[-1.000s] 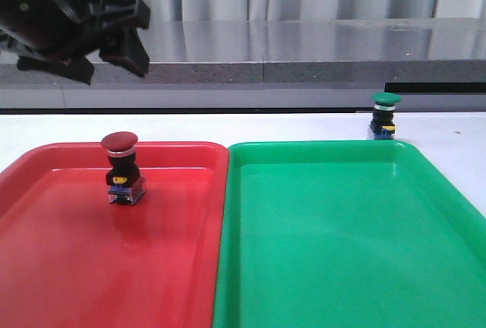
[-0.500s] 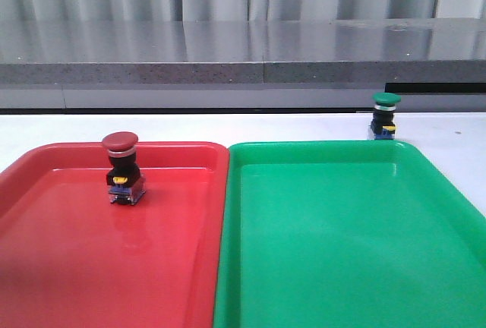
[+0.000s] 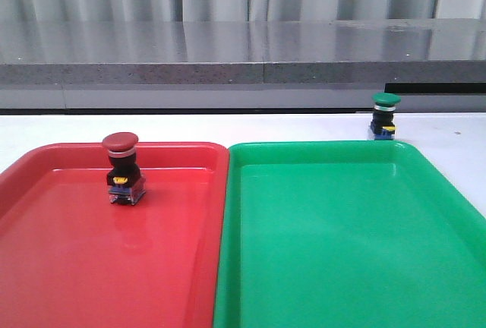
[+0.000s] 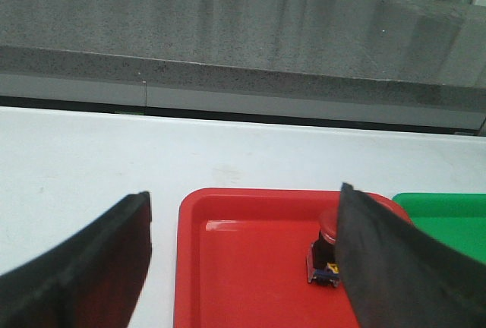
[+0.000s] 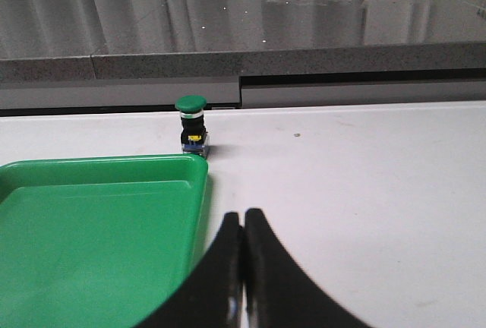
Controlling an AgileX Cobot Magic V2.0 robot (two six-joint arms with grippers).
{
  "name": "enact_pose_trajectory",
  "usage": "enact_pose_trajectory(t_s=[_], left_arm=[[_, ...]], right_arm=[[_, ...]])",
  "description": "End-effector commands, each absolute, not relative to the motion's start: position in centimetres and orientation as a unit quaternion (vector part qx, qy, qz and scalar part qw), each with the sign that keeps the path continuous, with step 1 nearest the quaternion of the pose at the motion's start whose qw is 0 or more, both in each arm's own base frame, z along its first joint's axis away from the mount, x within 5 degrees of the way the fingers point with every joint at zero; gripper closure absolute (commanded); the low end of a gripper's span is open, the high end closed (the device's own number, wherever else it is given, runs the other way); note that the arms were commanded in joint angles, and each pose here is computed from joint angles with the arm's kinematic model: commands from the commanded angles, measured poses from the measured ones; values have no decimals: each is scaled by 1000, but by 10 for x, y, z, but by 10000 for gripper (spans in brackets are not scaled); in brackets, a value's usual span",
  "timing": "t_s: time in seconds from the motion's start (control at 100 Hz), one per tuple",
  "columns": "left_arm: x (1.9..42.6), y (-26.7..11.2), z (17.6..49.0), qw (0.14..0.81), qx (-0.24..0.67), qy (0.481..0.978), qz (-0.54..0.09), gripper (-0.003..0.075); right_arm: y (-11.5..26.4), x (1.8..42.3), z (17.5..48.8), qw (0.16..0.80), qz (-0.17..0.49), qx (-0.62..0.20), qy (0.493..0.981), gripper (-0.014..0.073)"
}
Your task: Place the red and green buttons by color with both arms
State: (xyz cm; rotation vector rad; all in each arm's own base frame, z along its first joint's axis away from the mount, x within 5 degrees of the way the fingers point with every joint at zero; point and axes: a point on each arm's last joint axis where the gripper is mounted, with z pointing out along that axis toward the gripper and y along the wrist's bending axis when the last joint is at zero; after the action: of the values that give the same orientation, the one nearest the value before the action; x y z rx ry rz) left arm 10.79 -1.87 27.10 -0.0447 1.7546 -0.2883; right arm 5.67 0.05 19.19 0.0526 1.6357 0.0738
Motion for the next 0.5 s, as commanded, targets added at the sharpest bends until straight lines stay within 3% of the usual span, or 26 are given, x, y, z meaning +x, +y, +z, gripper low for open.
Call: enact_pose_trajectory(t_s=[0.0, 0.49], left_arm=[[97, -16, 277, 676, -28, 723, -141, 236], [85, -14, 254, 677, -28, 722, -141, 236]], right_arm=[[1, 55, 206, 725, 33, 20, 688, 662], [1, 55, 206, 725, 33, 20, 688, 662]])
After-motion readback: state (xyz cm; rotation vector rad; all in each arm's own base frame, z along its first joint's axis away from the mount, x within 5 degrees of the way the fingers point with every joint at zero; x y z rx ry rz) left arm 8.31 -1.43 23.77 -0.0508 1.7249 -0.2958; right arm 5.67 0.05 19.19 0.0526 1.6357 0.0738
